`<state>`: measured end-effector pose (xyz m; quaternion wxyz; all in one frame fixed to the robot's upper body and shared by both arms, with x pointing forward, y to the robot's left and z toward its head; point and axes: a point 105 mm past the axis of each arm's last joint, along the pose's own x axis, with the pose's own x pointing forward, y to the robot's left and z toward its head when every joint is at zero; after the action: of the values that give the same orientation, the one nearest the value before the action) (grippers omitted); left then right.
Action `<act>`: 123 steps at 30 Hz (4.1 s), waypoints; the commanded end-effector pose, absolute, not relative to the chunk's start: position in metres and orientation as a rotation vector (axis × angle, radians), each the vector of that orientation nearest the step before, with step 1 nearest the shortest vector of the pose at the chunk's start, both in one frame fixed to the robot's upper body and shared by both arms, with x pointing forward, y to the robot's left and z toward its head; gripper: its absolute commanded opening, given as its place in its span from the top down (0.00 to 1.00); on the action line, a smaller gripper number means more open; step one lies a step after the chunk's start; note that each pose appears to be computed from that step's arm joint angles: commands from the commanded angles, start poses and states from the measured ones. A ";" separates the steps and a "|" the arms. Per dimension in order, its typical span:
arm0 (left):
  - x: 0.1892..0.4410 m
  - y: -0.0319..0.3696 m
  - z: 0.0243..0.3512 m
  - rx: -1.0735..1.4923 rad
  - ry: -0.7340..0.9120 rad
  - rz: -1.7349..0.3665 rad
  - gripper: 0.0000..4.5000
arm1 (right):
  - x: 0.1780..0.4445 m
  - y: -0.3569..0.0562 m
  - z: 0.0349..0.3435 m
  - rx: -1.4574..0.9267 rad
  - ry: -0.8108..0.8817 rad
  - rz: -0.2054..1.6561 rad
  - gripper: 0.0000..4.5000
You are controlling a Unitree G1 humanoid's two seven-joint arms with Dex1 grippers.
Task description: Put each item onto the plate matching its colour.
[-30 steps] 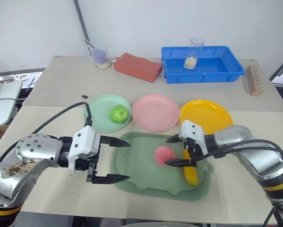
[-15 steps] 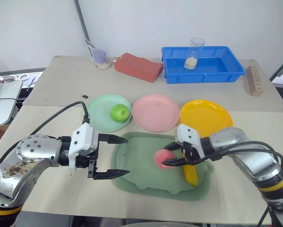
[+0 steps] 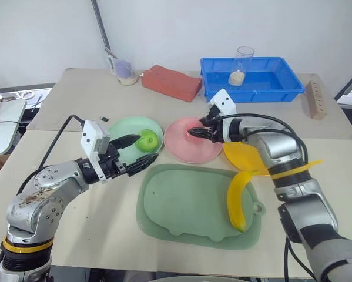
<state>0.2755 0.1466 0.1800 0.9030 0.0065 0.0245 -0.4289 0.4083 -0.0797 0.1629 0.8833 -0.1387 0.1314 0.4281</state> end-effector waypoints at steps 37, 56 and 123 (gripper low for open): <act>0.182 0.097 0.177 0.309 0.069 -1.573 0.00 | 0.278 -0.162 0.133 -1.172 0.261 1.763 0.01; 0.184 0.094 0.175 0.313 0.064 -1.523 0.00 | 0.274 -0.162 0.109 -1.278 0.291 1.957 0.41; 0.330 0.413 0.139 0.051 0.023 0.438 0.00 | 0.302 -0.410 0.153 -0.302 -0.002 -0.582 0.01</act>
<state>0.3299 0.4031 0.1263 0.9800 -0.0007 0.0332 0.1964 0.3045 -0.4058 0.1397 0.9536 -0.1400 0.0341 -0.2644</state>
